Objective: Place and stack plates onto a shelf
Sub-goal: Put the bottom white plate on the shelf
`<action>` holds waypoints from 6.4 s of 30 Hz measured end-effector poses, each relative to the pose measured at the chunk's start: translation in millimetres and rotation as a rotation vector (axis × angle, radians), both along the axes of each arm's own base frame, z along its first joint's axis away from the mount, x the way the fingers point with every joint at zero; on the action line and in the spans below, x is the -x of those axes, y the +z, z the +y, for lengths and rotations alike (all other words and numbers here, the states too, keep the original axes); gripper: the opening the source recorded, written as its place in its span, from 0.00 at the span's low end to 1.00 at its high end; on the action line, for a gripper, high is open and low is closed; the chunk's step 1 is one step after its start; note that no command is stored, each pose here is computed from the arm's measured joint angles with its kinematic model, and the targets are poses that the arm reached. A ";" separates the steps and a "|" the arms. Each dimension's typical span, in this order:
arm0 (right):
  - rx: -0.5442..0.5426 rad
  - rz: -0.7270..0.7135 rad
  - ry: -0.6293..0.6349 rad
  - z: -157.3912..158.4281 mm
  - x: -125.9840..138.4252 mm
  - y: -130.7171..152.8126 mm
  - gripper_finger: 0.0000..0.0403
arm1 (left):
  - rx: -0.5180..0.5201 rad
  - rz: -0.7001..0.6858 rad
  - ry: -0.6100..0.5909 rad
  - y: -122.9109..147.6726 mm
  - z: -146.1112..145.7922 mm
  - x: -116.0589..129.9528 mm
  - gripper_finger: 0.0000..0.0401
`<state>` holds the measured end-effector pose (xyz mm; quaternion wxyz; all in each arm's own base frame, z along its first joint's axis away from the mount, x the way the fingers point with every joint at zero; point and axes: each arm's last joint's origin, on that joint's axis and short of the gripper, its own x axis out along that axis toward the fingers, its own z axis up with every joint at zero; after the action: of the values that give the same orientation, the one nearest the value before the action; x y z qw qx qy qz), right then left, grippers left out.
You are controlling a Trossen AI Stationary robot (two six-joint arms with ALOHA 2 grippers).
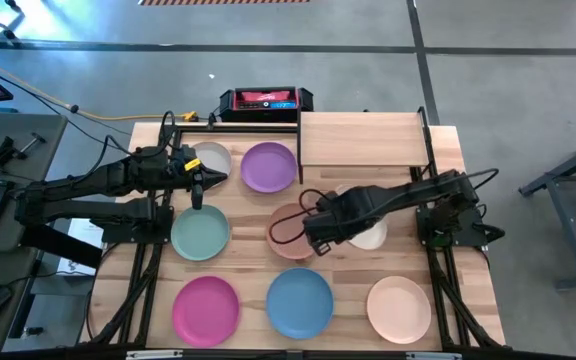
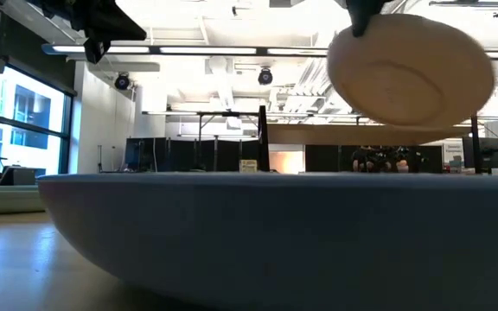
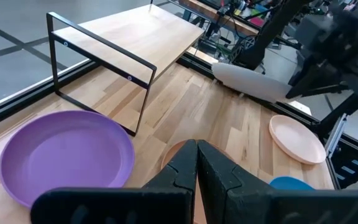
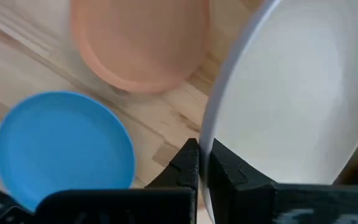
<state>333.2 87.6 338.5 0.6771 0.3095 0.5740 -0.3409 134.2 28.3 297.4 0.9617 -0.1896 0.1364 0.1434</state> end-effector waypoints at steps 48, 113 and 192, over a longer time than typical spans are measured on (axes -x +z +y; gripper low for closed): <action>0.317 -0.018 0.142 -155.6 119.8 59.9 0.00 | -0.026 -0.038 0.064 3.9 2.3 -1.3 0.01; 0.206 0.261 0.386 -201.3 125.3 -27.9 0.00 | -0.040 -0.043 0.105 1.4 7.6 -21.1 0.01; 0.135 0.147 0.250 -218.3 130.1 -28.2 0.00 | -0.039 -0.039 0.104 1.0 7.5 -21.0 0.01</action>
<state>203.1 -130.7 310.3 0.6898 0.1637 0.6318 -0.3135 155.3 35.8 298.4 0.9589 -0.1805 0.1050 0.1921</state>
